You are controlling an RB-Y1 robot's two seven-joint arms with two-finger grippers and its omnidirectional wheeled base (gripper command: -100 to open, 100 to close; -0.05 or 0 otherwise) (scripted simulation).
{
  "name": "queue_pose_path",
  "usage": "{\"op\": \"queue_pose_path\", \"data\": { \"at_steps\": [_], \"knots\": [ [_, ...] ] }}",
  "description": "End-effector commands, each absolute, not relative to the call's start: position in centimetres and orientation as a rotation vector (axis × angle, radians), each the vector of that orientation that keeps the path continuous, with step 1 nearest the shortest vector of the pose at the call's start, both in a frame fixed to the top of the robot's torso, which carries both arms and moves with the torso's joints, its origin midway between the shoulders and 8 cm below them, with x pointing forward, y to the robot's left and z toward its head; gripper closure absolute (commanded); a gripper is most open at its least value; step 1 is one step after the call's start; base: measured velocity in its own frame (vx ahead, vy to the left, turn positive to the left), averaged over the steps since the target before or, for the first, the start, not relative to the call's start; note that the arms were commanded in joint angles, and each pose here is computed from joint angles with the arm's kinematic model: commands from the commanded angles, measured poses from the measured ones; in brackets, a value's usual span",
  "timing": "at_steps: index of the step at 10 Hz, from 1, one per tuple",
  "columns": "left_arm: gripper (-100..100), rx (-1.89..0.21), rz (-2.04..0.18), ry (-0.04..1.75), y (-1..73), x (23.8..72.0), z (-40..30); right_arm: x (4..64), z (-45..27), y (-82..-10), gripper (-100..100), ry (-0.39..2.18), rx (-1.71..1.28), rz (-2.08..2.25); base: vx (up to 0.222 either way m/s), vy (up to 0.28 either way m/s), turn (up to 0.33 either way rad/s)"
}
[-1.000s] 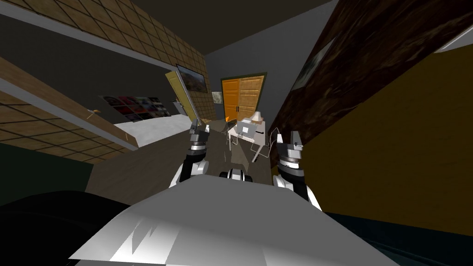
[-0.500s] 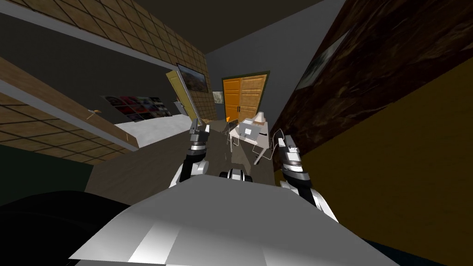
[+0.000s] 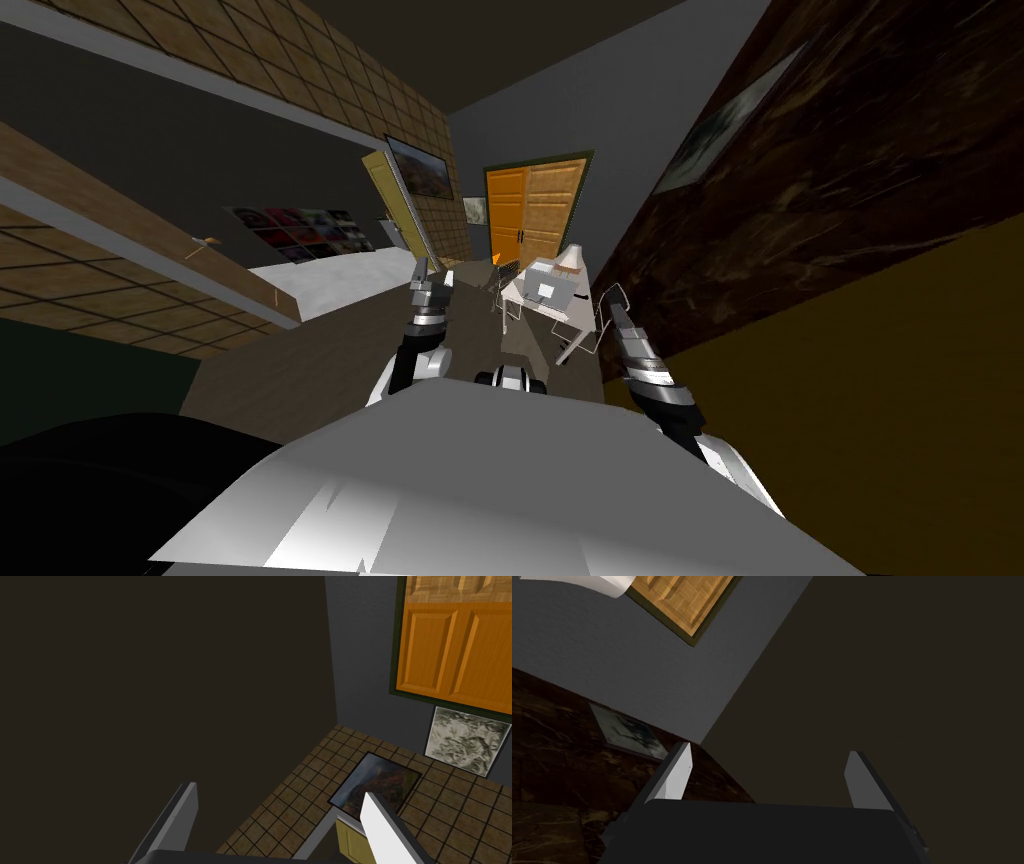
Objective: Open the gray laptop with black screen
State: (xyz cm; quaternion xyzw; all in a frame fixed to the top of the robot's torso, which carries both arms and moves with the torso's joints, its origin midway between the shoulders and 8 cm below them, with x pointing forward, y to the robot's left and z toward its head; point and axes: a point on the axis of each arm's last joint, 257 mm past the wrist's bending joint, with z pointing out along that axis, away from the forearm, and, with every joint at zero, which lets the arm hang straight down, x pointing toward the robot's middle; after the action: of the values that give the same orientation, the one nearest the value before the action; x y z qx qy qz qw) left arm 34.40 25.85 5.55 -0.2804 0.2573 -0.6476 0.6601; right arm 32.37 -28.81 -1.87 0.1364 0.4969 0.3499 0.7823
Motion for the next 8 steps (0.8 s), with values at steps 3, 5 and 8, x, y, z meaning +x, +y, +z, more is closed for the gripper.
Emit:
{"op": "queue_pose_path", "data": {
  "at_steps": [3,5,8],
  "knots": [
    [0,-0.635,-1.465,0.582,25.9,34.4,5.5,31.5,-5.0,-32.0,-100,1.219,0.199,0.457,0.122,0.068,0.034],
    [0,-0.634,-1.465,0.582,25.9,34.4,5.6,31.1,-6.0,-32.9,-100,1.264,0.161,0.365,0.101,0.057,0.015],
    [0,-0.634,-1.465,0.582,25.9,34.4,5.6,30.2,-7.7,-35.1,-100,1.346,0.096,0.190,0.112,0.079,0.025]
  ]
}}
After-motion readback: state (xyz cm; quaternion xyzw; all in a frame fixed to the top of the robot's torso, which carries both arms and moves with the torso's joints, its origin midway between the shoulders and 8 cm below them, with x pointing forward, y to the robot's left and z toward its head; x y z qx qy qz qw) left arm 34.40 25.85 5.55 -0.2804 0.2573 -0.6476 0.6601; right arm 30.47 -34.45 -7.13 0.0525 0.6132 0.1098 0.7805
